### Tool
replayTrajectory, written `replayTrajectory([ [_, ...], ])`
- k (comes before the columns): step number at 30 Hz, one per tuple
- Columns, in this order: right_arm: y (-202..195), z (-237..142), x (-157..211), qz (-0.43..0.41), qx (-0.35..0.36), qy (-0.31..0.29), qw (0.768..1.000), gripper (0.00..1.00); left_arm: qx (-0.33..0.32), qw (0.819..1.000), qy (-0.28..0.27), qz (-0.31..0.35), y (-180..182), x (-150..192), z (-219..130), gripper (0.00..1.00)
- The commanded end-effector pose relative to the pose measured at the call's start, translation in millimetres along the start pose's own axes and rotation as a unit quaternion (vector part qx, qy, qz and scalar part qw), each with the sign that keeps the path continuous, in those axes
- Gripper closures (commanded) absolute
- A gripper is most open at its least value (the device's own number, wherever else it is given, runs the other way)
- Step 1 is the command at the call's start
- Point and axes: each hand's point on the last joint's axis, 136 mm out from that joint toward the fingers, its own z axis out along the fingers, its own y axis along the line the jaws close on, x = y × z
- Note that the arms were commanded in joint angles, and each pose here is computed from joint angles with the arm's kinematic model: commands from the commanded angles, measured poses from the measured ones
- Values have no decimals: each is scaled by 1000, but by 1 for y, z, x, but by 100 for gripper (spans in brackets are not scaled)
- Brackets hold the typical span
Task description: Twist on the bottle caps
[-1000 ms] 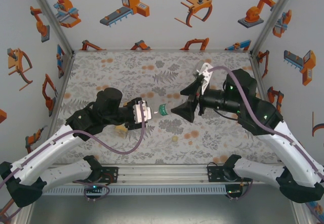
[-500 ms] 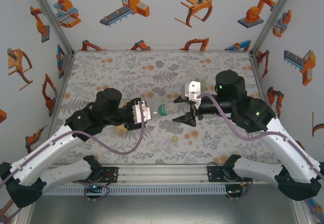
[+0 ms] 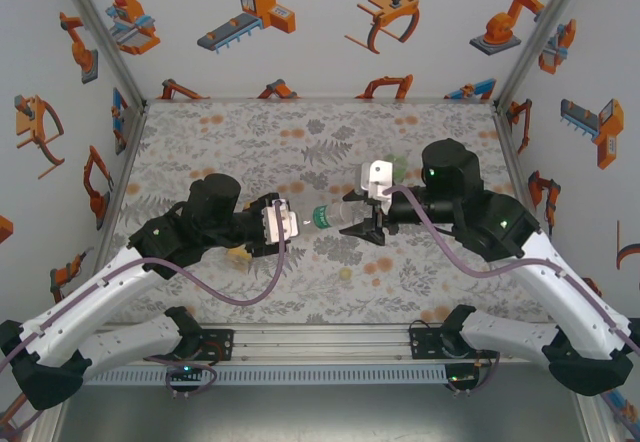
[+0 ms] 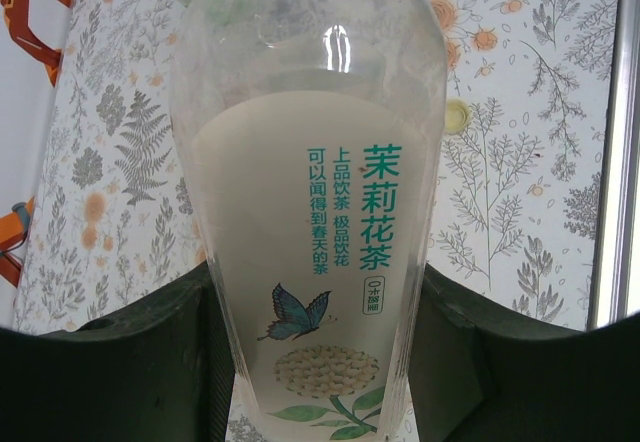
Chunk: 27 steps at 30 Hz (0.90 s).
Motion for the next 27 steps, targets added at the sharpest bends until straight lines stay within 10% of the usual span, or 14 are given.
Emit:
replayTrajectory([
  [1,-2,4,-3,-7,0,-10,1000,46,3,1000,-23,1,-2,-10,-4,100],
  [12,-3,5,-1,28,3,-9,1000,67,0,1000,-21,1,-1,-9,-5,100],
  [18,-22,12,7,223,48,-10,974,83,-7,1000,-25,-2,1,-10,-5,100],
  [21,-34,14,14,351,80,-17,933,83,-13,999,-29,-7,2,-10,-3,100],
  [27,-47,14,49,627,149,-12,764,88,-32,998,-43,-15,7,-11,-1,100],
])
